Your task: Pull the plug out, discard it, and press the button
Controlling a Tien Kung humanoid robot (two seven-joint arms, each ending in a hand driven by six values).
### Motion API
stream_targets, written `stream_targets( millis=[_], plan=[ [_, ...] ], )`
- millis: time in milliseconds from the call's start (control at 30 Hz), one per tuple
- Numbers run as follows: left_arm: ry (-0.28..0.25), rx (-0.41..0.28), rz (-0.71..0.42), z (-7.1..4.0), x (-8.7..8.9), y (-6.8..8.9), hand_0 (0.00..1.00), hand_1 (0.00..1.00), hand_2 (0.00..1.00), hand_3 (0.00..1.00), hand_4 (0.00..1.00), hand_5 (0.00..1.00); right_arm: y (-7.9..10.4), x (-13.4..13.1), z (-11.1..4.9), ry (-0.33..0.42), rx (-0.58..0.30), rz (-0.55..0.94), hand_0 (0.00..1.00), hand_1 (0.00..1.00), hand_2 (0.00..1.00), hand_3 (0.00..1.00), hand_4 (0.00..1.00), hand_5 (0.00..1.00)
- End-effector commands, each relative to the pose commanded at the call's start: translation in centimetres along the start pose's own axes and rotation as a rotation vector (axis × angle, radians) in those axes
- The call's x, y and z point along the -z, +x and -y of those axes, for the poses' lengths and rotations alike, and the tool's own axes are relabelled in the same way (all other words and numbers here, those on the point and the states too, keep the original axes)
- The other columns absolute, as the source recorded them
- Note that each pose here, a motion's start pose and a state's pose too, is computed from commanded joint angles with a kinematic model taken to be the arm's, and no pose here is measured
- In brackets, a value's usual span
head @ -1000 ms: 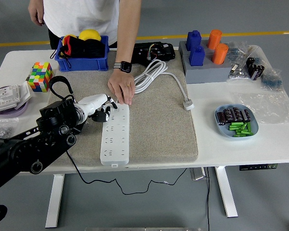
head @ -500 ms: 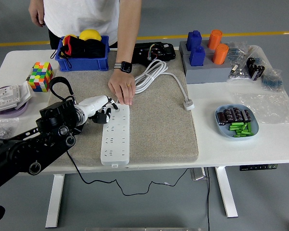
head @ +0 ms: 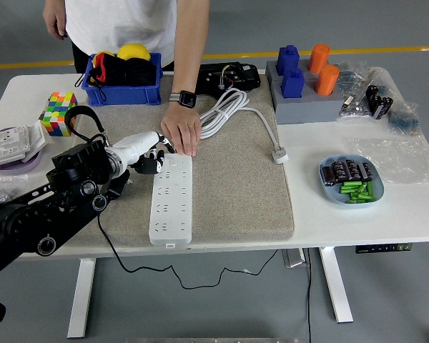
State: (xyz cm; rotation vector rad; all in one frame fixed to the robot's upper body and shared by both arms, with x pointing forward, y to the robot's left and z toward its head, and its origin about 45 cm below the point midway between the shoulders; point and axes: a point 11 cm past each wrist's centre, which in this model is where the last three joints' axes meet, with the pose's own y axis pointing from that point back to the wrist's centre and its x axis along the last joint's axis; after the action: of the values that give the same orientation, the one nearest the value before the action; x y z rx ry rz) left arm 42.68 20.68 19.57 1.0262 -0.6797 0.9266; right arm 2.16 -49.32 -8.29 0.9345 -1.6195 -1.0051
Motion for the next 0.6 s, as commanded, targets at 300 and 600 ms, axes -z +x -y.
stream_targets(
  millis=[300,600],
  plan=[
    [-0.024,-0.148,-0.058,-1.2,1.2,3.6,0.183,0.214,0.372,0.734,0.626,0.002,0.0,0.0,0.0,0.0,0.0,0.0,0.733,0.678,0.66,0.634,0.745,0.593],
    [-0.002,-0.307,-0.245,-3.8,5.8,5.1,0.624,0.663,0.657,0.811,0.669,0.002,-0.2,-0.1,0.0,-0.003,0.001,-0.002,0.733,0.678,0.66,0.634,0.745,0.595]
  ],
)
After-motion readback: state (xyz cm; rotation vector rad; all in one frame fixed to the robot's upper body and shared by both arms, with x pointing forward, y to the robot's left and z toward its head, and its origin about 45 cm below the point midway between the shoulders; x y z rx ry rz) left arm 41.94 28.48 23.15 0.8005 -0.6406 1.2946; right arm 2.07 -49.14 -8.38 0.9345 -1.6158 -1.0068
